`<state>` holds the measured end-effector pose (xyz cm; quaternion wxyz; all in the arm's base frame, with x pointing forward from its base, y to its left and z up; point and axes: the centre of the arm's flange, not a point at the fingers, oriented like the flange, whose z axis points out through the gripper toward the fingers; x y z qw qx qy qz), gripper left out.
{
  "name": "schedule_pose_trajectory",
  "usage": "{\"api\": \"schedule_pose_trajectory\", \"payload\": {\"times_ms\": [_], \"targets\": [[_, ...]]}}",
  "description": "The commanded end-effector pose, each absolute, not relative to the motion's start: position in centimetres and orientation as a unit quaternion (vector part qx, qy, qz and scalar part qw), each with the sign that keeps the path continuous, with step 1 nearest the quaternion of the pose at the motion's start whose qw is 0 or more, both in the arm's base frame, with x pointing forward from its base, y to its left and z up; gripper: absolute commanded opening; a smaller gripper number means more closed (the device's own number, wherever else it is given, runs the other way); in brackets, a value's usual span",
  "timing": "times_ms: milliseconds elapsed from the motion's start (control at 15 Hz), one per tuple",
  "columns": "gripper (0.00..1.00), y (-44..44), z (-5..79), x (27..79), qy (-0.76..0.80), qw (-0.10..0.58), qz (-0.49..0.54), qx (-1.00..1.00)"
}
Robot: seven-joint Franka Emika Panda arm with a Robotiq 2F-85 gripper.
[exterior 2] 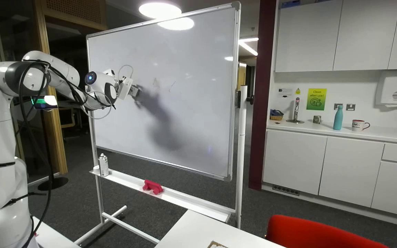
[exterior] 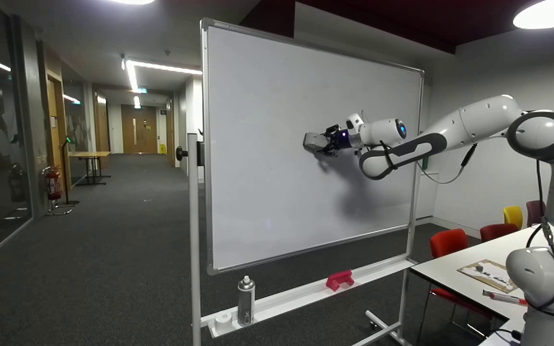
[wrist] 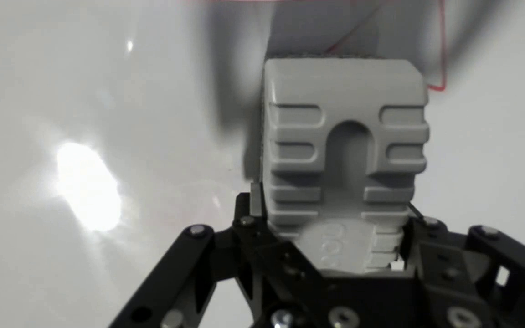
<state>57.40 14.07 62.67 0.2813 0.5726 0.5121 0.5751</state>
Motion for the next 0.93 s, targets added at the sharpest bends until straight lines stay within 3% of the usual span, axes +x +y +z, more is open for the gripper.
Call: {"api": "schedule_pose_trajectory", "payload": {"times_ms": [0,867], "targets": [[0.35,15.4,57.2,59.0,0.533,0.294,0.534,0.587],[0.35,15.9,59.9,57.5,0.475,0.267,0.579,0.606]]}}
